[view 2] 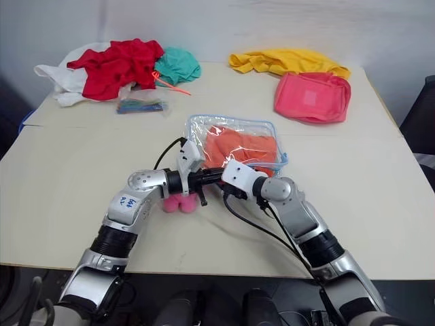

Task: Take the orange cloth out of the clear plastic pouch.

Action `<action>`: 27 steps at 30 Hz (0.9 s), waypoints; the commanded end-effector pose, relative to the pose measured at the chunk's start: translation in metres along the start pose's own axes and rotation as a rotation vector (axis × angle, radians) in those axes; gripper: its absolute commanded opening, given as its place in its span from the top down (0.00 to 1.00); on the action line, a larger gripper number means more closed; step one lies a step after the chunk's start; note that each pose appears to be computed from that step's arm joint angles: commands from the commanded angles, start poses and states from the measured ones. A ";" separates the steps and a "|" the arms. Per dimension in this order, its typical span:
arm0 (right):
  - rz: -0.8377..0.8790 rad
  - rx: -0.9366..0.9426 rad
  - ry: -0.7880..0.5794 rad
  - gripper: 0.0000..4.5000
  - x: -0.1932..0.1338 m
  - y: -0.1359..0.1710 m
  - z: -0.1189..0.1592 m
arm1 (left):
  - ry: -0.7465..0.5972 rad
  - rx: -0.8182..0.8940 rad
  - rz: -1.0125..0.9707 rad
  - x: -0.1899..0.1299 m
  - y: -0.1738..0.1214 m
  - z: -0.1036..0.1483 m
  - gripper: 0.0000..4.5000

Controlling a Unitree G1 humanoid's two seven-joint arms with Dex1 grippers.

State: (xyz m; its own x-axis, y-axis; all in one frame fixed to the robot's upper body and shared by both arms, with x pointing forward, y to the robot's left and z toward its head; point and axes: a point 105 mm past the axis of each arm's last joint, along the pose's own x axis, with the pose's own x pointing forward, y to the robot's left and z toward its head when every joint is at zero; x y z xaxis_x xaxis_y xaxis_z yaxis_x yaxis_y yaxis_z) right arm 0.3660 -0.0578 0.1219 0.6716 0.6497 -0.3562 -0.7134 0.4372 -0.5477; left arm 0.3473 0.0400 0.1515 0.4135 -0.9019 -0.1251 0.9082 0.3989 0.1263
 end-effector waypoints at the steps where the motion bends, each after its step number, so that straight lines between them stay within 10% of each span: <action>1: 0.007 0.095 0.092 0.54 -0.001 -0.001 -0.023 | -0.032 0.018 -0.023 0.003 -0.004 0.007 1.00; 8: -0.017 0.227 -0.054 1.00 -0.014 -0.011 0.001 | -0.032 0.014 -0.011 0.004 -0.002 0.006 1.00; 27: 0.297 0.166 -0.214 1.00 -0.085 0.002 0.013 | -0.024 -0.032 0.035 -0.005 0.001 0.001 1.00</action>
State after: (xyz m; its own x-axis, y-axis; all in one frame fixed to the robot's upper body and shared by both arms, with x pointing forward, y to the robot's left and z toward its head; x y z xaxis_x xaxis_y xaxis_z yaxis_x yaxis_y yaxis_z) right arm 0.3103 -0.1031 0.1430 0.3974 0.8466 -0.3540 -0.9095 0.3120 -0.2747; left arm 0.3448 0.0388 0.1490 0.4156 -0.9031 -0.1086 0.9091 0.4084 0.0825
